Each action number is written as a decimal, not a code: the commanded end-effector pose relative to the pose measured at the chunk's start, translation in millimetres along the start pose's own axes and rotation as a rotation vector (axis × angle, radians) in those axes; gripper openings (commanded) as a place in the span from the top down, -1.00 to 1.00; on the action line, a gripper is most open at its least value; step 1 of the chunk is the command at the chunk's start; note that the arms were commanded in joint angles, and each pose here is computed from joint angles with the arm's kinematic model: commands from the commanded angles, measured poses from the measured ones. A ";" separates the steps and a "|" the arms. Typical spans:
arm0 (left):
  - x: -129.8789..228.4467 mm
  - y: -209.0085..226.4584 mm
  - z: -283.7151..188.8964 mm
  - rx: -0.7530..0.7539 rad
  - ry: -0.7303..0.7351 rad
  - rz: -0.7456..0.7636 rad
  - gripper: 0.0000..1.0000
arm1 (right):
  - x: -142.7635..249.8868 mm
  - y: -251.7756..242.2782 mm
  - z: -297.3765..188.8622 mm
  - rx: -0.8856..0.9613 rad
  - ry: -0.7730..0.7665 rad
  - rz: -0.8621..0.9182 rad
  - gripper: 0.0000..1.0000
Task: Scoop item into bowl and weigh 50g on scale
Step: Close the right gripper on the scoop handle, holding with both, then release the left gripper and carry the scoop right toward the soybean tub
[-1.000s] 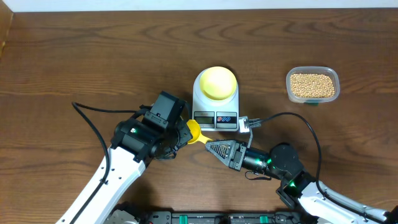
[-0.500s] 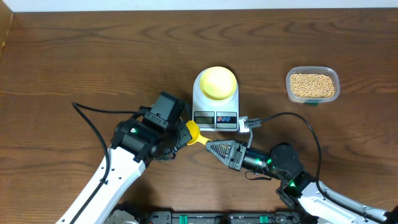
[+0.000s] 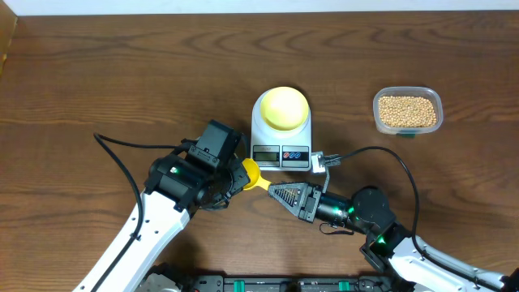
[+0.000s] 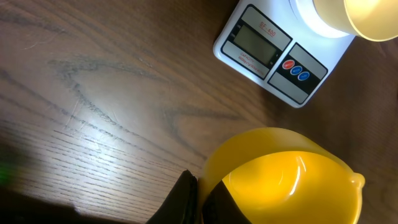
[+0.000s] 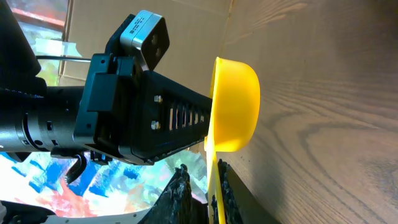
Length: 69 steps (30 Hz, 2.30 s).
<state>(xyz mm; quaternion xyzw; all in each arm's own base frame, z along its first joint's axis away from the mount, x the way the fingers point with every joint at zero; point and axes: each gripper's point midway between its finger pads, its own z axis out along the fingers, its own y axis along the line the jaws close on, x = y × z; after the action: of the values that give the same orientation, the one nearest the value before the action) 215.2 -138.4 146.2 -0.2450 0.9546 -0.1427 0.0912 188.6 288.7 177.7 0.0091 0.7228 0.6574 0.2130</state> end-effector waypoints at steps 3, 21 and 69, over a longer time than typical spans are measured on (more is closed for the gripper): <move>-0.5 1.6 -0.9 -0.007 -0.009 0.008 0.85 | -3.5 4.3 2.1 -0.008 -0.013 -0.007 0.72; -0.4 1.7 -0.9 -0.008 -0.009 0.008 0.85 | -3.4 4.2 2.1 -0.007 -0.013 -0.008 0.98; -40.2 32.0 -81.9 0.084 -0.268 0.048 -0.16 | -137.2 17.4 -145.3 0.790 -0.062 -0.678 0.98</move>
<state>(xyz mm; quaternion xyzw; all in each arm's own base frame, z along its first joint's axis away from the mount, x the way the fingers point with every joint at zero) 213.0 -76.8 211.6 -0.2402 0.9333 -0.1535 0.2184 247.5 144.7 218.0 -0.1124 0.8633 0.3410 0.3546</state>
